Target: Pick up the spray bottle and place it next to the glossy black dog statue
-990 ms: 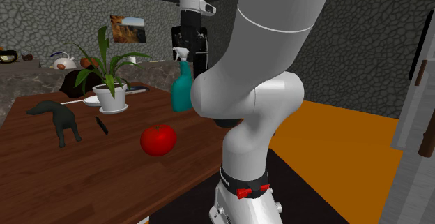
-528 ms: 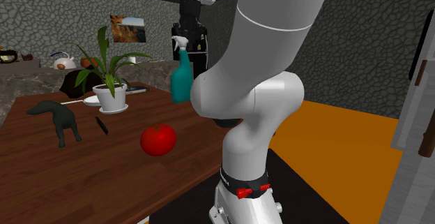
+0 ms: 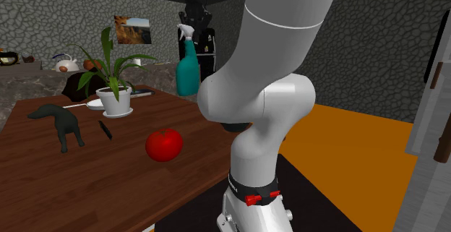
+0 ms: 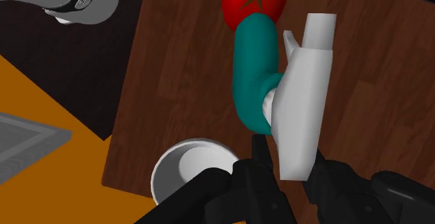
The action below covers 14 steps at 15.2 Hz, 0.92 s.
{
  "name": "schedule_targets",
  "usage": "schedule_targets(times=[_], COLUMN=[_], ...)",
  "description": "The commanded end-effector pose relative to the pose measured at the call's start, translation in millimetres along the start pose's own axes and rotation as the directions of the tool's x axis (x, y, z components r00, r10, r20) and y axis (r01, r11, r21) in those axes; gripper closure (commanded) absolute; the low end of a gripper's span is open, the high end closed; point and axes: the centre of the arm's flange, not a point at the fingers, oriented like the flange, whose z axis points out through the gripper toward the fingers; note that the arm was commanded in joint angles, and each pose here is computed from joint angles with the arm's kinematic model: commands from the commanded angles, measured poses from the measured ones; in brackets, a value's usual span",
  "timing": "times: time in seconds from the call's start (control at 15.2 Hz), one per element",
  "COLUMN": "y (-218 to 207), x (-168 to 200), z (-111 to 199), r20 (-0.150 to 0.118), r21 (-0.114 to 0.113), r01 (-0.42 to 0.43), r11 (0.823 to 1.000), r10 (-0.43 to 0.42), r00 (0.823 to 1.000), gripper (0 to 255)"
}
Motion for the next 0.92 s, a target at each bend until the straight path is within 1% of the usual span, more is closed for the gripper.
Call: schedule_targets(times=[0.0, 0.86], y=[-1, -7], x=[1, -4], z=[-12, -80], r20=[0.000, 0.000], r21=[0.000, 0.000], r01=[0.000, 0.000], r11=[1.000, 1.000], r10=[0.000, 0.000], r00=[1.000, 1.000], gripper=[255, 255])
